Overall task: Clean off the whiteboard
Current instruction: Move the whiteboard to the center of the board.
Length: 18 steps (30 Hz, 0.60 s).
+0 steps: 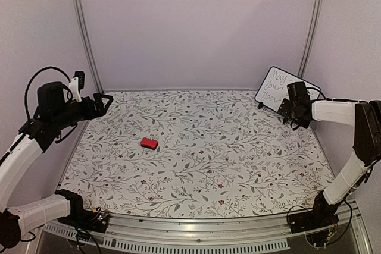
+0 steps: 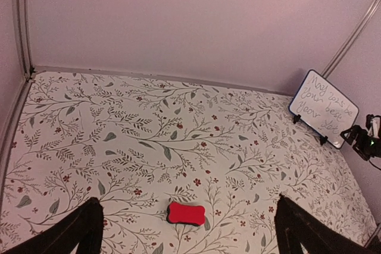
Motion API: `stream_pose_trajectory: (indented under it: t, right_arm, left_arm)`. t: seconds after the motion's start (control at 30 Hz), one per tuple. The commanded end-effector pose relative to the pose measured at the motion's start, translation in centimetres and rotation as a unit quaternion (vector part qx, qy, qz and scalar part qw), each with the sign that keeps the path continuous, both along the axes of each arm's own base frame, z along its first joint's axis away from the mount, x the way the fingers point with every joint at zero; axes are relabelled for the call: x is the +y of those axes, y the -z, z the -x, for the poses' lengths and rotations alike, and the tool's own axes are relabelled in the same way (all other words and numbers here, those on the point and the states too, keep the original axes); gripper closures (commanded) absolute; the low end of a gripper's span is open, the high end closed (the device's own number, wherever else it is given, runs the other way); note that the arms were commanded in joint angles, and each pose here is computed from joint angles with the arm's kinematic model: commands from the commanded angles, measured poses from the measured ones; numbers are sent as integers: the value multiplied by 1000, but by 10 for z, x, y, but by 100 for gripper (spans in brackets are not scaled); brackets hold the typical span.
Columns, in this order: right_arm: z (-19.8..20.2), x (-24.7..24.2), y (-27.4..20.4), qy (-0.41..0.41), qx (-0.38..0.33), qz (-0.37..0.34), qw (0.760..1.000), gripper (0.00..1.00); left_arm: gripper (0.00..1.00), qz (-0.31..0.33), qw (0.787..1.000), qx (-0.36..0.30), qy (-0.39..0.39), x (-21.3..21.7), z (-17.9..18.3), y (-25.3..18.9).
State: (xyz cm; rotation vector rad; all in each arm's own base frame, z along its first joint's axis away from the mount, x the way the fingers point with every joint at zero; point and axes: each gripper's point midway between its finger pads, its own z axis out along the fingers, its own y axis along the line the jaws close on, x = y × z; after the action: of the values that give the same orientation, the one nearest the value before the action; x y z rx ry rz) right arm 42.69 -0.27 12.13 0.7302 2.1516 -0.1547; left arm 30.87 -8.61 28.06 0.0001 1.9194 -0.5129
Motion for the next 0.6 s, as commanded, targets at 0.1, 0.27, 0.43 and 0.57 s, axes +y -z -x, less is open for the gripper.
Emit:
stream_pose_trajectory:
  t: [0.1,0.27,0.43,0.57]
  right_arm:
    - [-19,3,5,27,6,8,1000,1]
    - [-21,1,10,47,14,24,999,1]
    - [-24,0,9,53,11,26,998,1]
    - [-26,-1,16,51,22,34,998,1]
  left_arm:
    - [0,7,1000,-13,2,1,2,-5]
    - [0,8,1000,-10,6,-1,0,-3]
    - [0,10,1000,-14,11,-2,2,-7]
    - [0,8,1000,-25,-2,3,4,-10]
